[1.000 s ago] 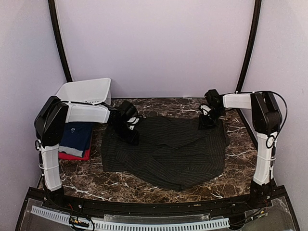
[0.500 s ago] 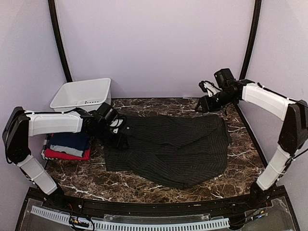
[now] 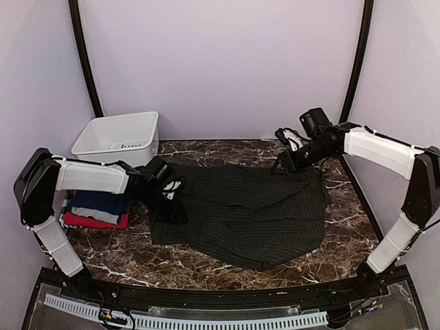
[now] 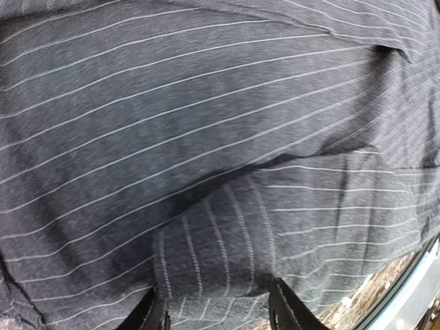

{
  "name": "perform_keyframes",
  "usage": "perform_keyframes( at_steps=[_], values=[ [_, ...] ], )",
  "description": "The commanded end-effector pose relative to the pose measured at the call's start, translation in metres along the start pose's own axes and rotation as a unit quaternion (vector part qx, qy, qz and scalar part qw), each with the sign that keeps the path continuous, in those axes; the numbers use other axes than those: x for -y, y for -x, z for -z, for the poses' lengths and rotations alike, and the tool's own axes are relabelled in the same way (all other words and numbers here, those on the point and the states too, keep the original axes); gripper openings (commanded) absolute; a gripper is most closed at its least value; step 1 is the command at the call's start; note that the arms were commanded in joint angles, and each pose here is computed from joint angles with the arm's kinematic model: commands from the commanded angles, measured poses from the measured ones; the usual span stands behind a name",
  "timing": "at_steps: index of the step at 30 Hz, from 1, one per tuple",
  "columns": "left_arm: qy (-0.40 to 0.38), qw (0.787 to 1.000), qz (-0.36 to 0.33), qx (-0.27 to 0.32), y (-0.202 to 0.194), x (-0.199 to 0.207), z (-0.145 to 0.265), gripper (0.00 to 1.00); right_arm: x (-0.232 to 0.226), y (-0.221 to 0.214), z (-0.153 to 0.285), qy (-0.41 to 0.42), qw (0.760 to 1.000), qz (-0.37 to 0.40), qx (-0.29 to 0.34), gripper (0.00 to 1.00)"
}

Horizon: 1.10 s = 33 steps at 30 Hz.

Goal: Fold and stack the mixed laundry pile
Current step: Pick up the 1/3-folded shirt from the center of the board.

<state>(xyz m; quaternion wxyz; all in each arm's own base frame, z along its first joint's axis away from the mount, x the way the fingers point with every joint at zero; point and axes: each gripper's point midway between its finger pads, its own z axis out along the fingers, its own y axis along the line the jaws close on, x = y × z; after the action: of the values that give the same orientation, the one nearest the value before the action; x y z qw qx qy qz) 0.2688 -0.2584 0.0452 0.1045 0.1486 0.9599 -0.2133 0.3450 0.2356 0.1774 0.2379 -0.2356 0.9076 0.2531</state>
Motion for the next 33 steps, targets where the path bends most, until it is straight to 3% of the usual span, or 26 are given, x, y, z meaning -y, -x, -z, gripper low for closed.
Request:
perform_keyframes(
  at_steps=[1,5,6,10,14,16,17,20,24,29,33],
  values=[
    [-0.035,0.999,-0.038,0.008,0.01,0.022,0.008,0.38,-0.009,0.006,0.013,0.007,1.0,0.011,0.018,0.54],
    [-0.038,0.994,-0.097,0.02,0.017,0.041,0.03,0.05,-0.022,0.009,0.021,0.035,0.999,0.022,0.023,0.55],
    [-0.045,0.992,-0.112,0.034,0.02,0.049,0.04,0.02,-0.027,0.011,0.023,0.049,0.998,0.025,0.027,0.56],
    [-0.074,0.972,-0.206,0.089,0.023,0.083,0.08,0.0,-0.055,0.015,0.034,0.123,0.991,0.034,0.048,0.64],
    [-0.116,0.92,-0.337,0.163,0.016,0.129,0.127,0.0,-0.094,0.014,0.048,0.216,0.971,0.065,0.076,0.69],
    [-0.128,0.903,-0.364,0.188,0.011,0.141,0.144,0.0,-0.106,0.011,0.048,0.234,0.966,0.077,0.082,0.72],
    [-0.105,0.907,-0.356,0.2,0.018,0.136,0.148,0.0,-0.109,0.01,0.047,0.236,0.965,0.079,0.078,0.72],
    [-0.026,0.945,-0.275,0.175,0.034,0.1,0.138,0.2,-0.109,0.007,0.041,0.234,0.967,0.073,0.067,0.72],
    [-0.052,0.981,-0.152,0.107,0.034,0.056,0.097,0.4,-0.108,0.01,0.042,0.228,0.968,0.073,0.074,0.72],
    [-0.055,0.994,-0.075,0.05,0.031,0.021,0.052,0.48,-0.107,0.009,0.042,0.225,0.969,0.077,0.072,0.73],
    [-0.035,0.999,-0.022,0.008,0.029,-0.003,0.026,0.48,-0.104,0.007,0.038,0.221,0.97,0.076,0.069,0.73]
  ],
)
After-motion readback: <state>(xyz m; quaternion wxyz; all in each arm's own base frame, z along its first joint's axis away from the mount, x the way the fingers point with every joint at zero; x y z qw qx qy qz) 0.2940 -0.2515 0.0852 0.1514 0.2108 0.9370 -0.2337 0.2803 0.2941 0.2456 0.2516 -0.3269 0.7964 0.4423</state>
